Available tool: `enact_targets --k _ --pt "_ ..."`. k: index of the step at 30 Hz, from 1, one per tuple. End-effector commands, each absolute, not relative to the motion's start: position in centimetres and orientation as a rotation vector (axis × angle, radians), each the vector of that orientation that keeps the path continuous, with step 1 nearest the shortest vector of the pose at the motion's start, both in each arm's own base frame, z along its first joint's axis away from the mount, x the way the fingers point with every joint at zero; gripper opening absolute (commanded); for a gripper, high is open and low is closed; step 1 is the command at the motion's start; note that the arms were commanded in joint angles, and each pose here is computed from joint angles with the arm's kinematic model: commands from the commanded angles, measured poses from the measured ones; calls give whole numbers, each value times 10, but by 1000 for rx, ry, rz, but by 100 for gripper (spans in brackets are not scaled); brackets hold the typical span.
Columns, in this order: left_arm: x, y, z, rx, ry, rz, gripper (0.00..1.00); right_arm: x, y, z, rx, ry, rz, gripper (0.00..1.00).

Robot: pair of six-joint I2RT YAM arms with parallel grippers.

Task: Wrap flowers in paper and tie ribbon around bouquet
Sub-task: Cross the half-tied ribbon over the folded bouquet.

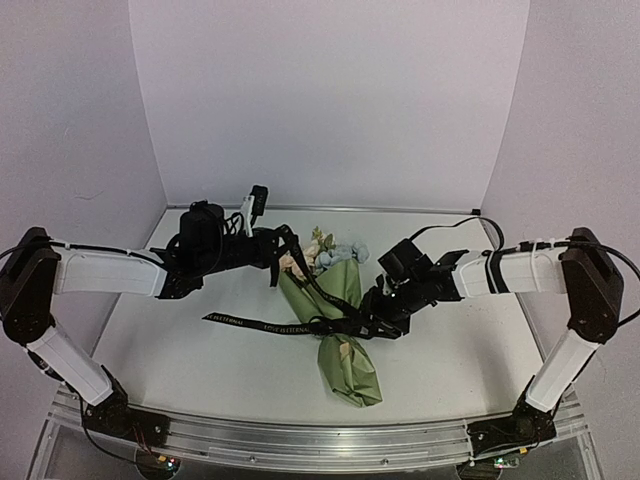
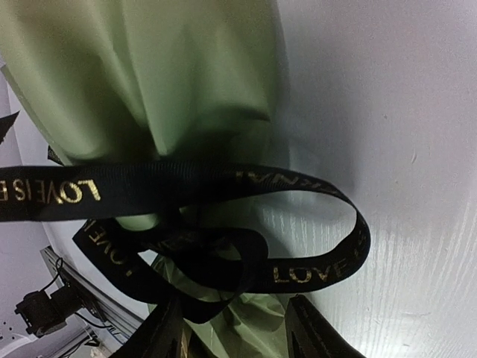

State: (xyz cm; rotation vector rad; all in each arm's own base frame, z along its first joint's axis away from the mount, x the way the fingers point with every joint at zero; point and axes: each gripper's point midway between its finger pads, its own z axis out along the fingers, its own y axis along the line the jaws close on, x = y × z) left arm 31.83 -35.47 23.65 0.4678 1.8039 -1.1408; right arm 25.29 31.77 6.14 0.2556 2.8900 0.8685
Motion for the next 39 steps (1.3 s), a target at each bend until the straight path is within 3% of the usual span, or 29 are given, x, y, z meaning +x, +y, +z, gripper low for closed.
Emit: enact_targets --k 1,9,11,17,23,31,39 --pt "314 -348 253 485 1764 -1118 0 267 324 55 302 2831 879 45" --pt "307 -344 248 521 1793 -1099 0 268 320 58 331 2798 890 6" --pt "301 -342 246 556 1807 -1089 0 268 318 68 303 2790 873 0" --pt "265 -341 241 756 1862 -1134 0 275 316 102 130 2780 794 0" --pt "219 -344 238 917 1878 -1217 0 298 343 126 -20 2763 895 0" --pt "141 -406 237 1310 1835 -1312 0 328 371 125 -105 2780 1050 0" --pt "110 -493 217 1635 1718 -1327 0 332 381 121 -180 2814 1110 0"
